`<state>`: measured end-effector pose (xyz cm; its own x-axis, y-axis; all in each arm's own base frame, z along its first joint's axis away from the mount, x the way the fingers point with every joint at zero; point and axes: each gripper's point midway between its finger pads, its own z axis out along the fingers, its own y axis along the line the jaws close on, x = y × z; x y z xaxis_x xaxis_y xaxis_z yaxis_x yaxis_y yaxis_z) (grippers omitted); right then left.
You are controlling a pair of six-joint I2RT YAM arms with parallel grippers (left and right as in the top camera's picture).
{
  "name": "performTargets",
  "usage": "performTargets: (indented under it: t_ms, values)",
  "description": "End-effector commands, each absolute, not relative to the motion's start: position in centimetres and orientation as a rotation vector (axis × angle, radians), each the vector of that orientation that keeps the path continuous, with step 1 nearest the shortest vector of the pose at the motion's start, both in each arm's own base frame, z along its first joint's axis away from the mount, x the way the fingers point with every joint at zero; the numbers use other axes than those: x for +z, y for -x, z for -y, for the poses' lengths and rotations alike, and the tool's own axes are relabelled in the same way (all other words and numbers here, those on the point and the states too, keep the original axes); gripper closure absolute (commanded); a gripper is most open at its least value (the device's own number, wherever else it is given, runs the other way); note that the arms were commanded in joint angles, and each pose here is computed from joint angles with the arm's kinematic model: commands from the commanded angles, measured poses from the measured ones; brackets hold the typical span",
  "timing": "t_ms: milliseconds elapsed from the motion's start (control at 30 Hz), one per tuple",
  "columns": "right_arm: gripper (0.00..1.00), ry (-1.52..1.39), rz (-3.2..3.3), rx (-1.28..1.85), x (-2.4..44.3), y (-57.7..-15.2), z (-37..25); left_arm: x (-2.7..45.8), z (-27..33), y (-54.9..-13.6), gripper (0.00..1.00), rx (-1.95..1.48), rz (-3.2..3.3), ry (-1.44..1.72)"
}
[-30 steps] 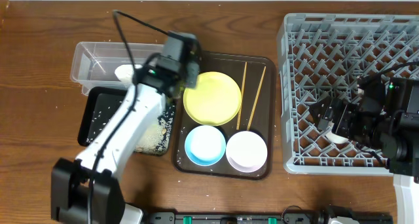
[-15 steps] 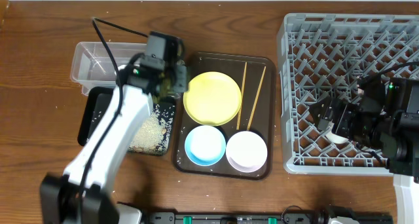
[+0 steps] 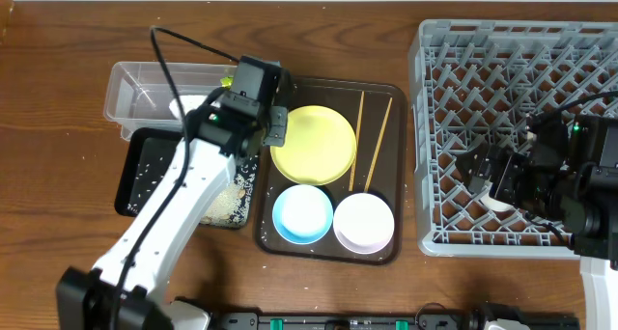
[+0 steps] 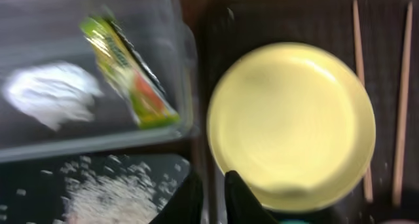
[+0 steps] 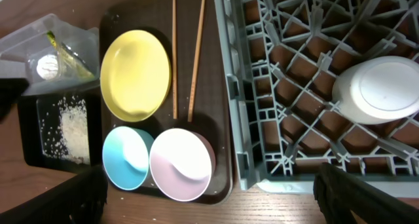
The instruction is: Sort waste into correct bins and load items into the dishwasher rack
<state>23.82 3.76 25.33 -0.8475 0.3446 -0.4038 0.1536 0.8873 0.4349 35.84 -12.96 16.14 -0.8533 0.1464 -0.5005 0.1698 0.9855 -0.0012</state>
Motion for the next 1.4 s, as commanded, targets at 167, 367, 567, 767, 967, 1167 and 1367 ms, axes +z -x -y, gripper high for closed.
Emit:
performTargets:
  t_ms: [167, 367, 567, 767, 967, 1167, 1367]
  values:
    - [0.01, -0.347, -2.581, 0.534, 25.2, -23.6, -3.8, 15.3, 17.2, -31.7, 0.66, -0.141, -2.708, -0.252]
    - [0.01, -0.344, -2.585, 0.533, 25.2, -23.5, -3.8, 14.4, 17.3, -29.1, 0.66, -0.083, -2.796, -0.181]
    - [0.01, -0.344, -2.584, 0.533, 25.2, -23.5, -3.8, 14.3, 17.4, -28.1, 0.63, -0.066, -2.82, -0.212]
    - [0.01, -0.344, -2.584, 0.534, 25.2, -23.5, -3.8, 14.4, 17.9, -28.3, 0.44, -0.106, -2.813, -0.215]
    - [0.01, -0.344, -2.584, 0.534, 25.2, -23.5, -3.8, 14.4, 18.2, -28.4, 0.3, -0.126, -2.809, -0.217]
    - [0.01, -0.344, -2.583, 0.533, 25.2, -23.5, -3.8, 14.4, 18.7, -27.2, 0.41, -0.142, -2.836, -0.256]
    - [0.01, -0.344, -2.584, 0.534, 25.2, -23.5, -3.8, 14.6, 19.2, -26.8, 0.17, -0.156, -2.83, -0.281]
